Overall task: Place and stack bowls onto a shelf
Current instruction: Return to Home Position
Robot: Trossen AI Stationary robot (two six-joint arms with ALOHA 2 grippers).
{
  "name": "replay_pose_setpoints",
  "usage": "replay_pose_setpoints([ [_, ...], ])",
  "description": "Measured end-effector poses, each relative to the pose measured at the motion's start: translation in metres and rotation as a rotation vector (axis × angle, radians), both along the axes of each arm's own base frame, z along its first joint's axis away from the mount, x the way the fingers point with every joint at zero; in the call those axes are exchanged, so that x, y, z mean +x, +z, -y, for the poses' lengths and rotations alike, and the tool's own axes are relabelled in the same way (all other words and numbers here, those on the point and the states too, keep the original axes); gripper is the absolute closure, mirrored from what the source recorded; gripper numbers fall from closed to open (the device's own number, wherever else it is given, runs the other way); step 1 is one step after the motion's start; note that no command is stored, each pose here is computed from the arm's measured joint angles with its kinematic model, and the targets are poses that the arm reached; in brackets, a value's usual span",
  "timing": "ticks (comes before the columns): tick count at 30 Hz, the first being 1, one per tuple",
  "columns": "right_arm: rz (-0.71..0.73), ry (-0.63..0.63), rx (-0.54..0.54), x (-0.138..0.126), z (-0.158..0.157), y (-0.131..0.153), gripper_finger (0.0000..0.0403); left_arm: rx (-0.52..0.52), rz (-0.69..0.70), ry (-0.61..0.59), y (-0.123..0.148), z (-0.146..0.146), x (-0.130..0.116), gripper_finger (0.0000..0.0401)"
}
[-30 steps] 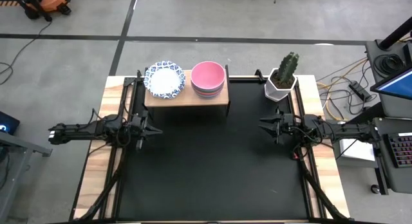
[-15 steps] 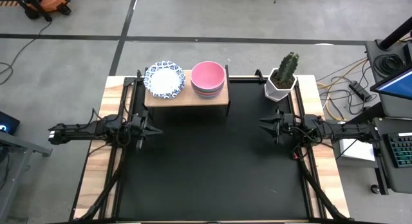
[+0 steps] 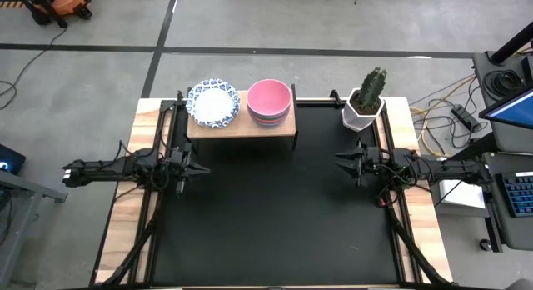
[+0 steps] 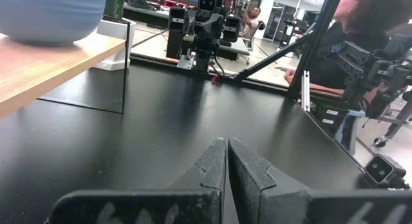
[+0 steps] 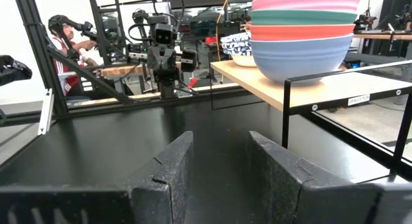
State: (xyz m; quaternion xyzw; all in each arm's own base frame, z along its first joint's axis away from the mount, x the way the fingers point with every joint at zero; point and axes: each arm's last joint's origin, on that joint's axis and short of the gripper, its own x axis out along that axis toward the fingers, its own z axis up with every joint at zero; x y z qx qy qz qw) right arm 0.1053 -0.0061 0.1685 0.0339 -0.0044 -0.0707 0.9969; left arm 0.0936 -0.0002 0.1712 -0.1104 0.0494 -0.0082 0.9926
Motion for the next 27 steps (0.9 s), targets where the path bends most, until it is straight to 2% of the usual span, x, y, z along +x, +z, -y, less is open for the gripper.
replay_pose_setpoints([
  [13,0.000,0.000,0.000,0.0000,0.0000,0.0000,0.0280,0.000,0.000,0.000,-0.0001,0.0000,0.0000,0.0401],
  [27,0.000,0.000,0.000,0.0000,0.0000,0.0000,0.0266,0.000,0.000,0.000,-0.0001,0.0000,0.0000,0.0401],
])
